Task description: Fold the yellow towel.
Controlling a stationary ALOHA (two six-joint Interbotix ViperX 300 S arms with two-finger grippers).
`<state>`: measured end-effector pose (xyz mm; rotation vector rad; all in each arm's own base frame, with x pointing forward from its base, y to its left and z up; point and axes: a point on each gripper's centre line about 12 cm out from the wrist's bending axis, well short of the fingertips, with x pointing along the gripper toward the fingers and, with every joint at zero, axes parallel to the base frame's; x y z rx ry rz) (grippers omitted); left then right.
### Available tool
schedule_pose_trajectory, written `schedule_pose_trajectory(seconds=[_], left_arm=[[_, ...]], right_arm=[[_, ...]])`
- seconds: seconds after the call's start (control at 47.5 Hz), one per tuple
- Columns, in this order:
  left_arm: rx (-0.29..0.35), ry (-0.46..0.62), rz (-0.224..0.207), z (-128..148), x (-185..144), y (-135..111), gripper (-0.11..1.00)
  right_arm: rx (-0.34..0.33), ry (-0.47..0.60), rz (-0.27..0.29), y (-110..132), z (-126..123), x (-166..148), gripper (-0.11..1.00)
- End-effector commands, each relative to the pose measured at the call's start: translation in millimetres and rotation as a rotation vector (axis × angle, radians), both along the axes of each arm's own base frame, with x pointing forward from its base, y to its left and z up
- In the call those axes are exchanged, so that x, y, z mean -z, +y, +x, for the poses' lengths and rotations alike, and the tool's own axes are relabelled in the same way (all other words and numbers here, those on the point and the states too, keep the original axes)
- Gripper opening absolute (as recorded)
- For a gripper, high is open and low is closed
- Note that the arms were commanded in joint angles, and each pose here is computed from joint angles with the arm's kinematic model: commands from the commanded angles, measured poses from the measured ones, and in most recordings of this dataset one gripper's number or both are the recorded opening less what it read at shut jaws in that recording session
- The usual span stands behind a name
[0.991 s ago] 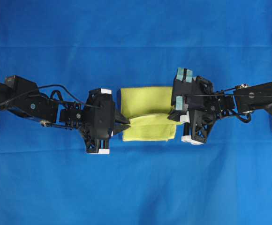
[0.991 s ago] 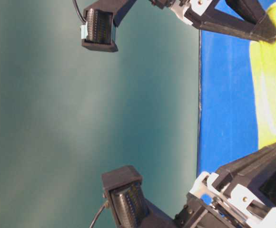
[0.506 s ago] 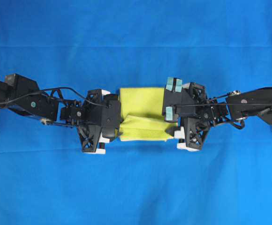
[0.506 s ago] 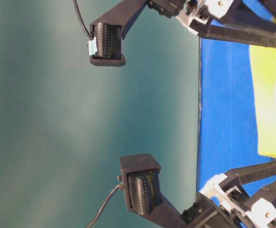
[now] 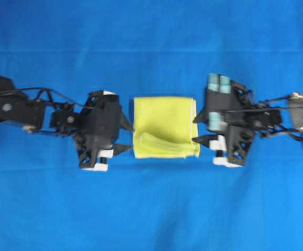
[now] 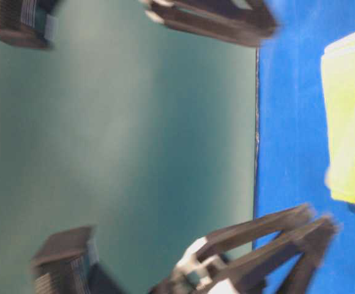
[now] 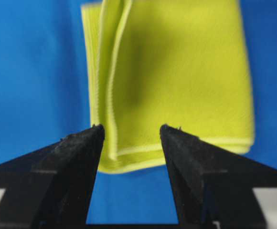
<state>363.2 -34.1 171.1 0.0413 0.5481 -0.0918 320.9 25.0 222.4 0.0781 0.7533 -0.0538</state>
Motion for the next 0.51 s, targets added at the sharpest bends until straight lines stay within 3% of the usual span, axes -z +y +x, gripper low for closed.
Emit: schedule_pose_trajectory(seconds=[0.0,0.253,0.485], left_arm=[[0.010,-0.078,-0.006,-7,-27,-3,0.47],[0.011,-0.156,-0.013,-45,-39,1,0.47],[0.007,-0.232,-0.021,-84,-39,5,0.47]], right_arm=[[-0.020,-0.081,-0.024,-1,-10,-24,0.56],[-0.017,-0.203,-0.043,-13,-52,-41,0.56],[0.027,-0.315,-0.032,-31,-96,-29,0.56]])
